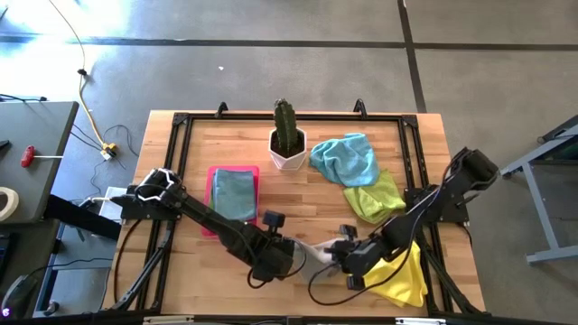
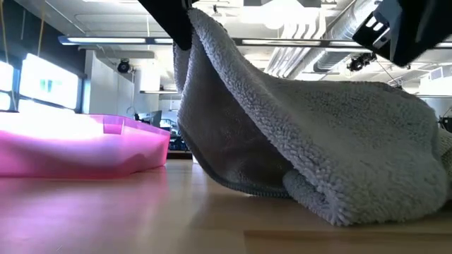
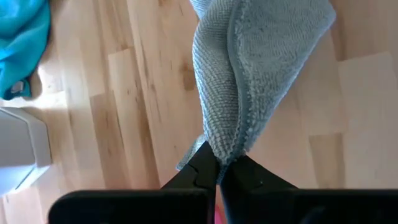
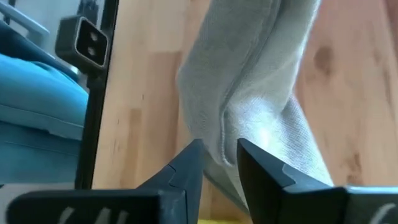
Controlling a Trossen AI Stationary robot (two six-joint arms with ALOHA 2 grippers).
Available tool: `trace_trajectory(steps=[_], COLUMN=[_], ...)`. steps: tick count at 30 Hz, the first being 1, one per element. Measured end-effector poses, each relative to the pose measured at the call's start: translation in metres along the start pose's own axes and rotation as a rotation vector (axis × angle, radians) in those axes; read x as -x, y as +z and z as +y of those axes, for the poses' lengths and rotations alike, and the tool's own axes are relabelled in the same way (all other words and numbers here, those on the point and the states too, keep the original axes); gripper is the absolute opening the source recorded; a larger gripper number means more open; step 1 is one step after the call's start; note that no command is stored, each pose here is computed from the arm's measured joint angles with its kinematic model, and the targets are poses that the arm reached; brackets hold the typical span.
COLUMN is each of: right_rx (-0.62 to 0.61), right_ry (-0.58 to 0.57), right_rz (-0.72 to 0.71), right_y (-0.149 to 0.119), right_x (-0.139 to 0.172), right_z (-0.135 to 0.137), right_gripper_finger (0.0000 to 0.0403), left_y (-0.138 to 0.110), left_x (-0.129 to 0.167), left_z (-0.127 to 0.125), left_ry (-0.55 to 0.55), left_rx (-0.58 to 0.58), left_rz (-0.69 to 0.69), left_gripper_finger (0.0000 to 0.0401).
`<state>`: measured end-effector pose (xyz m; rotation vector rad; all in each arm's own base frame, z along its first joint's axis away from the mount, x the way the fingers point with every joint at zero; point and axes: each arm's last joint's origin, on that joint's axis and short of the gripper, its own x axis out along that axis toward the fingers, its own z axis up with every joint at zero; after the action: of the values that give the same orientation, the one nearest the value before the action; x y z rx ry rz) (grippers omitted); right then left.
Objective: Fold microfiber towels
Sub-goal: Fold the gray towel
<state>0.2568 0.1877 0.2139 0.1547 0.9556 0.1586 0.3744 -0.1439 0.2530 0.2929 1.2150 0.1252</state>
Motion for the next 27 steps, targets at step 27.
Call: trace_trajectory(steps=[27], right_rx=[-0.022], right_ry=[0.093], right_rz=[0.036], right_y=[-0.011], right_x=[-0.04], right_z=[0.018], right_gripper_finger=[0.0124], left_y=[0.0], left_x=[0.0], left_z=[0.0], left_ry=[0.007], left_rx=[-0.006], left_rz=[-0.006], left_gripper_finger=[0.0])
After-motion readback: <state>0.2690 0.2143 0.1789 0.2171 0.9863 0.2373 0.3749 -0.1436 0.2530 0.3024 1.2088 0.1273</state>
